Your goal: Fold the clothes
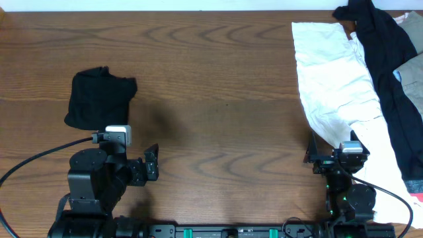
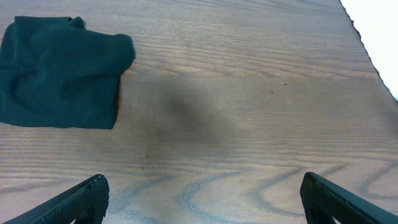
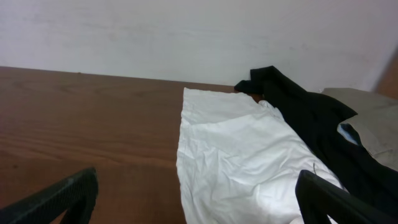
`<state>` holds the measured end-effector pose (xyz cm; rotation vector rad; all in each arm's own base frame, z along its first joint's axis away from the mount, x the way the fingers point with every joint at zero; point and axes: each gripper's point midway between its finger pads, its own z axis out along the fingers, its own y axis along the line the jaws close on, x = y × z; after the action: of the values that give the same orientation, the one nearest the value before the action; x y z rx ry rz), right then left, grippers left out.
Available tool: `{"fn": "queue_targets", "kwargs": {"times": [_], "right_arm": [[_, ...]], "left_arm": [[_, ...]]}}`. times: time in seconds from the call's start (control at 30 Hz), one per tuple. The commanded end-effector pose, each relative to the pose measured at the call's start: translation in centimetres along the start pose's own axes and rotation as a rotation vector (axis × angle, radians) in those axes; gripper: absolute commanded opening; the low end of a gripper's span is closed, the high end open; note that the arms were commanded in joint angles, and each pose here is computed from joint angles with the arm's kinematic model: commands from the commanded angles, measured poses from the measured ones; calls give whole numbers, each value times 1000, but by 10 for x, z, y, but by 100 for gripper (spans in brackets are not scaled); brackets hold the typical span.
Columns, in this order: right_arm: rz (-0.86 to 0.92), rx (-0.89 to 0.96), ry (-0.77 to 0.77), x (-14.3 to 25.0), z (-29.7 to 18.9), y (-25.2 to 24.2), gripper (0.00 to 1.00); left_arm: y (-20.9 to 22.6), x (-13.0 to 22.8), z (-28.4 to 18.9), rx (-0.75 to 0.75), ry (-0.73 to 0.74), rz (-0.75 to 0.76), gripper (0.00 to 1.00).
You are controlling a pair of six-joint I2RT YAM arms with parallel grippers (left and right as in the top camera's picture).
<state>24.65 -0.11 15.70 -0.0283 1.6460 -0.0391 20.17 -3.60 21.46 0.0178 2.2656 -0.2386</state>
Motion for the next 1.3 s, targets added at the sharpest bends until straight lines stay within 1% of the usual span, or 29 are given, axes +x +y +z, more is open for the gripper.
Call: {"fn": "queue_targets", "kwargs": {"times": [0.0, 0.3, 0.47, 0.57, 0.67, 0.8, 1.13, 1.27], "right_arm": [[-16, -3, 0, 1, 0, 0, 99], [-16, -3, 0, 1, 0, 0, 99], [-16, -3, 0, 1, 0, 0, 99], [-16, -3, 0, 1, 0, 0, 99], [-16, -3, 0, 1, 0, 0, 99], [-16, -3, 0, 1, 0, 0, 99], [-16, -3, 0, 1, 0, 0, 99], [-16, -3, 0, 1, 0, 0, 99]], "left_arm": [[1, 1, 1, -7, 2, -3, 98], [1, 1, 1, -9, 1, -1, 98], [11, 14, -5, -50, -20, 75, 98], [17, 30, -1, -66, -49, 96, 98], [30, 42, 9, -110, -120, 82, 98], [42, 43, 24, -146, -257, 71, 98], [62, 21, 63, -209, -557, 105, 98], [63, 27, 71, -203, -556, 109, 98]]}}
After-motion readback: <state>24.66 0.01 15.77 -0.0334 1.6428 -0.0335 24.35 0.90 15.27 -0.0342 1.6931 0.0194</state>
